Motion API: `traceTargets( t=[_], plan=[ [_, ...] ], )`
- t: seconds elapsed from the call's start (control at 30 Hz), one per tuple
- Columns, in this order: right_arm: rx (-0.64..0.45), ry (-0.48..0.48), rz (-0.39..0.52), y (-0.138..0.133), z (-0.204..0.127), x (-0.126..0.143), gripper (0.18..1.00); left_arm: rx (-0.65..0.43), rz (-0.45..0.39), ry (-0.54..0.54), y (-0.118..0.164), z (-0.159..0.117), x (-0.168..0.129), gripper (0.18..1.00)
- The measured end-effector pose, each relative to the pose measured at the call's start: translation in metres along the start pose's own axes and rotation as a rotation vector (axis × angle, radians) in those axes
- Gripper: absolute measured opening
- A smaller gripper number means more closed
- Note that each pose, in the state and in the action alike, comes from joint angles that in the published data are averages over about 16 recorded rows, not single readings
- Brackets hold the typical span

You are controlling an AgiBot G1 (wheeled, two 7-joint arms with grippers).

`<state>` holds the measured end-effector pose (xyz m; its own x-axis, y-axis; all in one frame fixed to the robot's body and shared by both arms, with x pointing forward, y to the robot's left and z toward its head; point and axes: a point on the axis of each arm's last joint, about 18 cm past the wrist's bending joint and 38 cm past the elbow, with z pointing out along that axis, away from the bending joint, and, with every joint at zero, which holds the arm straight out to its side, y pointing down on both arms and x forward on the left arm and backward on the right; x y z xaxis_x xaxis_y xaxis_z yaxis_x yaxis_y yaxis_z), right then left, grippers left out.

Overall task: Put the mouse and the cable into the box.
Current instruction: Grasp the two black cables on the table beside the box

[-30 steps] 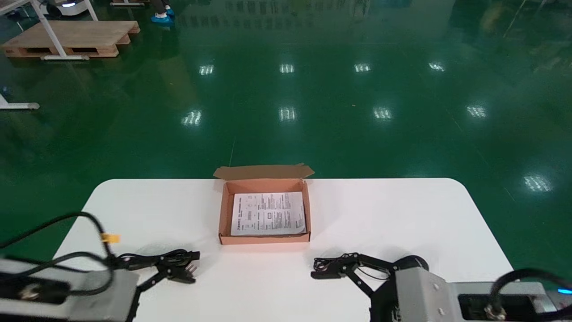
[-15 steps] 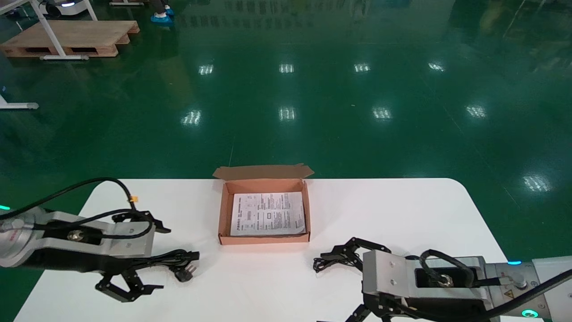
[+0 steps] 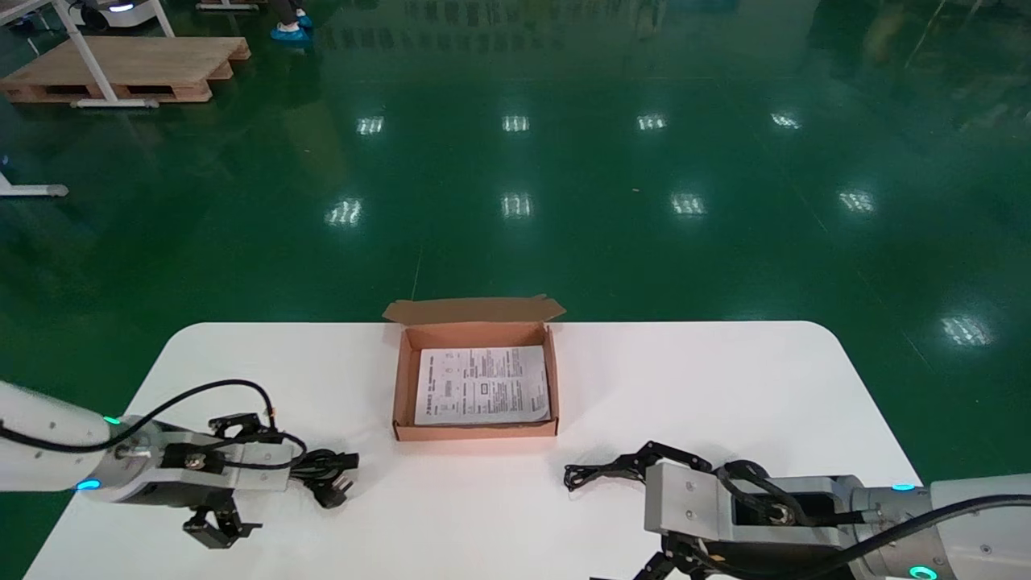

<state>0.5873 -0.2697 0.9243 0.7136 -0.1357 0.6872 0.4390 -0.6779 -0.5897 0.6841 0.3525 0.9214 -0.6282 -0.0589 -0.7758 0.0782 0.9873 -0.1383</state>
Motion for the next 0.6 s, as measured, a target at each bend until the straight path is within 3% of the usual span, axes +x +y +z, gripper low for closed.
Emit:
traceTargets(
  t=[0.23,0.6],
  plan=[
    [-0.016,0.002,0.003,0.001,-0.003,-0.003,1.001,-0.034,-0.021,-0.01,0.006,0.027,-0.007,1.001],
    [-0.032,0.033,-0.013,0.0,-0.001,0.006,1.001,-0.052,-0.008,-0.003,0.005,0.047,-0.011,1.001]
  ],
)
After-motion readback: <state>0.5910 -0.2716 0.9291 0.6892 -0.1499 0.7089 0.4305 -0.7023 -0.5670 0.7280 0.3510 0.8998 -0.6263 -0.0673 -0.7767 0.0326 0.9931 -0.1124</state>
